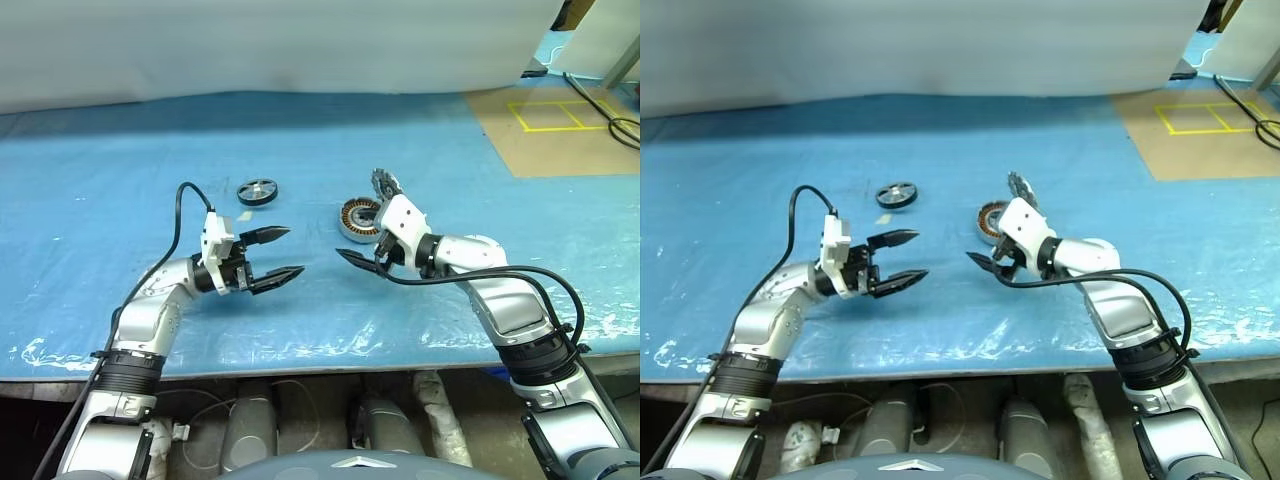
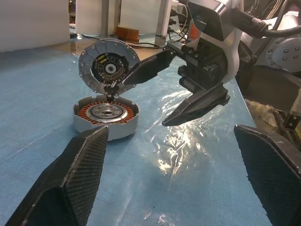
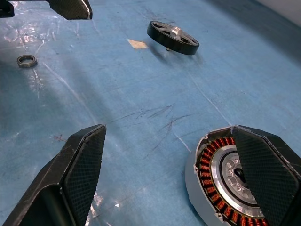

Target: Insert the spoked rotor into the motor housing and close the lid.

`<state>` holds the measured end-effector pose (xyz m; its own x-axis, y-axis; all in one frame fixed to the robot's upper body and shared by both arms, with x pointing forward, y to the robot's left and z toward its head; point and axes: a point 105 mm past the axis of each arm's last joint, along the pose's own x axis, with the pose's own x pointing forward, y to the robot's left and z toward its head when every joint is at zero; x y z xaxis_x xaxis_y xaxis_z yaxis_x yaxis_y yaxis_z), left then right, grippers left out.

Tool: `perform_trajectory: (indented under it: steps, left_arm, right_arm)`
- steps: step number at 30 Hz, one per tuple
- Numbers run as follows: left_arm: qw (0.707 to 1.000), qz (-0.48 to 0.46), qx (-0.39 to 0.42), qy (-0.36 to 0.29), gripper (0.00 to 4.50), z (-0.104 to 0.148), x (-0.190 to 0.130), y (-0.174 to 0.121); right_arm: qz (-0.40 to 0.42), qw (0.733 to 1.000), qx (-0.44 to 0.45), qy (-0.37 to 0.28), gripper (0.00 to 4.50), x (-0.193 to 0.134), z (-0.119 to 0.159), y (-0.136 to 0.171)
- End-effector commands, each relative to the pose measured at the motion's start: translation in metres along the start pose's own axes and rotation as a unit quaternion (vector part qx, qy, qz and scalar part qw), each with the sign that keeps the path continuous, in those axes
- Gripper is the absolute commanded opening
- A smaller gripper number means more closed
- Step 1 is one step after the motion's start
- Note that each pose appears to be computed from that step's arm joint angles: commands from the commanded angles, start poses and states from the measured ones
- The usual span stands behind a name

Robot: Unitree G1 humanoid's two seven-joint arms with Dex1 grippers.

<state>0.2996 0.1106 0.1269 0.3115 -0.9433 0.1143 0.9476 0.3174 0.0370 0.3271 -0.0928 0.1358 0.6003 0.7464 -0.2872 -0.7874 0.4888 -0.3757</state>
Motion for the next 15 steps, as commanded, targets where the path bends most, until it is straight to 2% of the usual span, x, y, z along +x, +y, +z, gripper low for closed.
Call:
perform_trajectory:
  steps: [1,6,10,15]
  left_arm:
    - [1.000,-0.007,0.022,-0.006,4.50,0.007,0.003,-0.001]
    - [1.000,-0.005,0.025,-0.008,4.50,0.007,0.005,0.001]
    - [1.000,-0.002,0.026,-0.010,4.50,0.006,0.006,0.003]
    - [1.000,0.000,0.026,-0.015,4.50,0.005,0.009,0.001]
  right_arm:
    - [-0.022,0.999,-0.021,-0.010,4.47,0.002,0.009,-0.013]
    - [-0.019,0.999,-0.027,-0.009,4.47,0.013,0.017,-0.024]
    - [0.001,1.000,0.018,-0.012,4.47,0.026,0.033,-0.033]
    - [0.026,0.998,0.016,0.063,4.47,0.034,0.021,-0.041]
